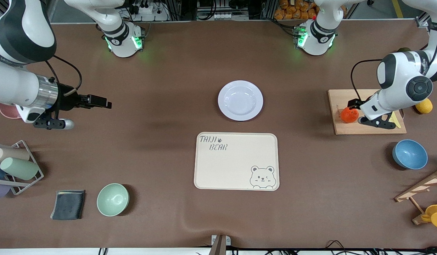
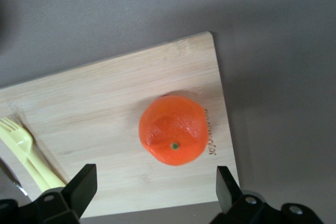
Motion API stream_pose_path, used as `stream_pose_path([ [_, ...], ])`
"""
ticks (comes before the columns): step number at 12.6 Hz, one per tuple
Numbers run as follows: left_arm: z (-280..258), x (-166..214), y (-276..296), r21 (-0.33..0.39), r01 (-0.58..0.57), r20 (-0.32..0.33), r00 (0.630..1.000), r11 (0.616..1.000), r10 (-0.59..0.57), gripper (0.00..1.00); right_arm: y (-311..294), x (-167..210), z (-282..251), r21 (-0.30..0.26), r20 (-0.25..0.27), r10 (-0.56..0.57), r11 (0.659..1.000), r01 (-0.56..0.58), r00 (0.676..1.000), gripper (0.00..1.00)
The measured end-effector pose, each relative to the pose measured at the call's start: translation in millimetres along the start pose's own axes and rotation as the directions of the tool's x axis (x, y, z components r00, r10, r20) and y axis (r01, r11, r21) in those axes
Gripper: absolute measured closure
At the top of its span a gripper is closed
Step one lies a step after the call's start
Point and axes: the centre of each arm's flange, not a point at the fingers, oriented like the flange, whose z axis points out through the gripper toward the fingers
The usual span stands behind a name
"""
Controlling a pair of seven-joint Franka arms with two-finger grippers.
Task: Place orange and plate with both arms
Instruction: 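Lower the left gripper over the orange while the right gripper reaches out, then close the left gripper on the orange while the right gripper advances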
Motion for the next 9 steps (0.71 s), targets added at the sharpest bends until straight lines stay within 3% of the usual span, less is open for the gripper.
stream_pose_path([
  [5,26.6,6.4,9.5,-0.019,-0.029,0.045,0.999,0.999,0.03,0.0,-0.3,3.7,25.7,0.112,0.019,0.037,0.993,-0.038,0.999,0.0],
  [9,37.9,8.3,10.3,-0.028,-0.055,0.056,0.997,0.998,0.056,0.0,-0.8,7.0,50.0,0.238,0.069,0.082,0.966,-0.096,0.994,0.0],
])
